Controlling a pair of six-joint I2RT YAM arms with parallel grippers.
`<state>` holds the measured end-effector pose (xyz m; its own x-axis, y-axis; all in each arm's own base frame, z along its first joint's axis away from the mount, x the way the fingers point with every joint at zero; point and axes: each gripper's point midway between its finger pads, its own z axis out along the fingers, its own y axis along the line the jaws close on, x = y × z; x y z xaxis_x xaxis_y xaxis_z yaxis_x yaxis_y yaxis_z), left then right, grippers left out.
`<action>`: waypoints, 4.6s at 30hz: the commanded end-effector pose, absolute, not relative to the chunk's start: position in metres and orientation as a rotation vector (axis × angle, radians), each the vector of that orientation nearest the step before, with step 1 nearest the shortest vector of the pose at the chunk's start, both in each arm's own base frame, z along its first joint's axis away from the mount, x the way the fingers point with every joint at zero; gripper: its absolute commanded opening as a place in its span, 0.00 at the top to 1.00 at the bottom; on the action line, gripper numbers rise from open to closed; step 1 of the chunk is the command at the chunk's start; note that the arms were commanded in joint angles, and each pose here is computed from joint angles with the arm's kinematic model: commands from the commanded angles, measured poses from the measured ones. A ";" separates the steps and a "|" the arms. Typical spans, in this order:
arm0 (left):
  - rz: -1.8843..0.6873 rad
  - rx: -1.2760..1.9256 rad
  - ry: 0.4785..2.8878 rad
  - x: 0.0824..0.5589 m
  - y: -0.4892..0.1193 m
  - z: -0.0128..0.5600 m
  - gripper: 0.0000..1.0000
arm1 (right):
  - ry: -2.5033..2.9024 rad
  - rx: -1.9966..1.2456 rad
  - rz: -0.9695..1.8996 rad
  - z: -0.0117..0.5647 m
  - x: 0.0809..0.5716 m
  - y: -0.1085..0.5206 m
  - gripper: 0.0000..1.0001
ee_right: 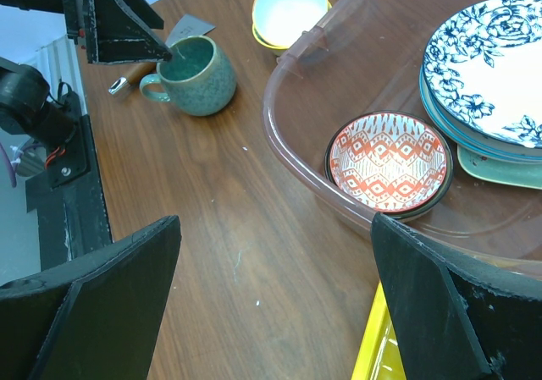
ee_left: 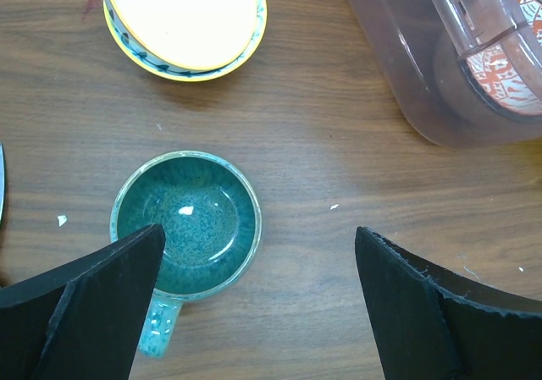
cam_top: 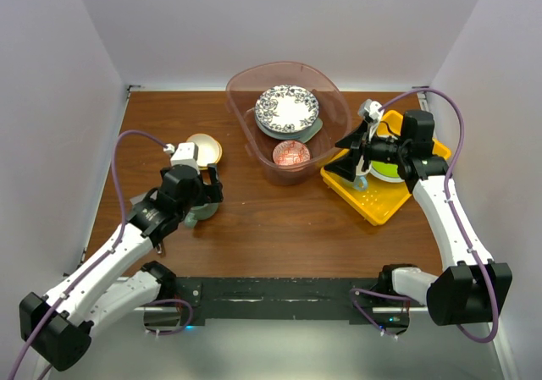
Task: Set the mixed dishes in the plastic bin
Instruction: Pick up the bowl from the center of the board.
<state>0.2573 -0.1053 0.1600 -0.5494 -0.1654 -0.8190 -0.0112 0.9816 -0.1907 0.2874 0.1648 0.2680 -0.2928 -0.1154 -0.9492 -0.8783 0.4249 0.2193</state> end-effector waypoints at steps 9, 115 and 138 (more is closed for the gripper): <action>-0.234 -0.121 2.116 0.277 -0.107 0.162 0.00 | 1.652 -0.907 0.978 0.280 0.286 0.166 0.02; 0.022 -0.336 2.270 0.422 -0.024 0.109 0.46 | 1.635 -0.917 0.990 0.285 0.282 0.167 0.02; 0.031 -0.296 2.211 0.424 -0.022 0.146 1.00 | 1.642 -0.913 0.991 0.283 0.282 0.167 0.02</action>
